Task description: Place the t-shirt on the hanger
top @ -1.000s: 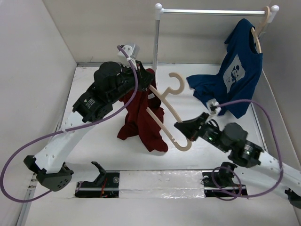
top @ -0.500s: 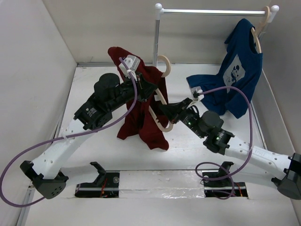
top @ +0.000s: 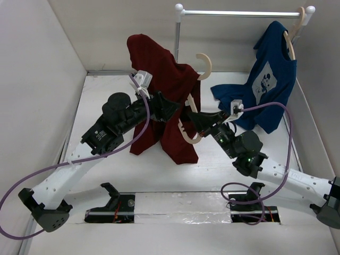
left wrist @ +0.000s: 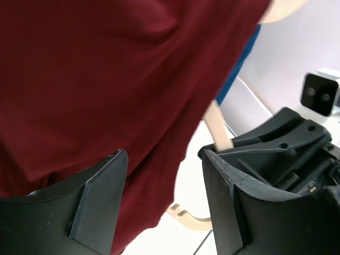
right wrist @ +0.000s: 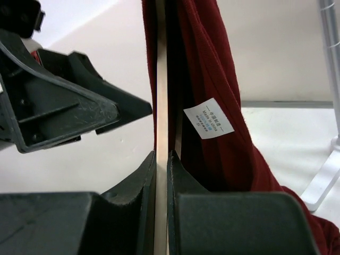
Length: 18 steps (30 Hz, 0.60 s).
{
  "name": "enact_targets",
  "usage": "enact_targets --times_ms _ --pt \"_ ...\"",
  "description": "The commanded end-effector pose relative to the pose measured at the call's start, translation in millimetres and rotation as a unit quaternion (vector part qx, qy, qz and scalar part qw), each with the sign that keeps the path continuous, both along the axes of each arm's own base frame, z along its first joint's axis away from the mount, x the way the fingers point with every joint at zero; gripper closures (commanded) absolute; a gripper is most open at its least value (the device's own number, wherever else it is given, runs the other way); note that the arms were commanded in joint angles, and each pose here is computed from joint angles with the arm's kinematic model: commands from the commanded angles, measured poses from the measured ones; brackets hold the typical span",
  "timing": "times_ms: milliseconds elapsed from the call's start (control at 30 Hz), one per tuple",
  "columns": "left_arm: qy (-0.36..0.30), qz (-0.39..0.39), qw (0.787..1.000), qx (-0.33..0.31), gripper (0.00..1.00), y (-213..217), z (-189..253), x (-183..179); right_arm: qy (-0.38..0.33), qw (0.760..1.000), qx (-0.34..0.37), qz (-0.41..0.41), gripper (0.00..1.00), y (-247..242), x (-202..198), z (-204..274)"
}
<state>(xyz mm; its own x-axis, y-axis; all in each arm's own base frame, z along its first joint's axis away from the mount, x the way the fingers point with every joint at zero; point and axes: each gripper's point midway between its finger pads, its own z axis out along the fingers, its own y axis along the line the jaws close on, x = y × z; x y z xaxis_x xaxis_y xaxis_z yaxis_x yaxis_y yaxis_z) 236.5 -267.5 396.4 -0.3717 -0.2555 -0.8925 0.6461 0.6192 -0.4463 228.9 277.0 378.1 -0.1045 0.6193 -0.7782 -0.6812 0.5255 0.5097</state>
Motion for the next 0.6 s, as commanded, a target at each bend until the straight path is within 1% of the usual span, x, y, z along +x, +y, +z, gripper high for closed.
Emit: enact_targets --times_ms 0,33,67,133,167,300,433,467,500,567 --pt "-0.051 0.028 0.996 -0.070 0.45 17 45 -7 -0.053 0.996 0.068 -0.029 1.00 -22 -7 44" --pt "-0.042 0.034 0.995 -0.086 0.45 19 47 -8 -0.050 0.996 0.065 -0.030 1.00 -22 -6 40" --pt "-0.057 0.037 0.991 -0.115 0.45 22 61 -11 -0.049 0.996 0.063 -0.030 1.00 -22 -6 38" --pt "-0.055 0.068 0.986 -0.139 0.44 29 68 -3 -0.048 0.997 0.058 -0.029 1.00 -21 -6 35" --pt "-0.052 0.074 0.983 -0.162 0.45 31 74 -3 -0.044 0.997 0.051 -0.028 1.00 -19 -6 31" --pt "-0.041 0.097 0.974 -0.201 0.45 30 79 10 -0.039 0.998 0.045 -0.024 1.00 -17 -7 20" --pt "-0.032 0.153 0.969 -0.190 0.46 30 73 38 -0.038 0.999 0.032 -0.019 1.00 -12 -11 19" --pt "-0.023 0.168 0.971 -0.167 0.46 26 62 49 -0.037 0.999 0.028 -0.019 1.00 -11 -12 17" --pt "-0.035 0.189 0.968 -0.161 0.46 32 69 55 -0.037 0.999 0.028 -0.021 1.00 -12 -12 17" --pt "-0.038 0.217 0.965 -0.145 0.46 35 65 66 -0.036 0.999 0.028 -0.020 1.00 -13 -15 15"
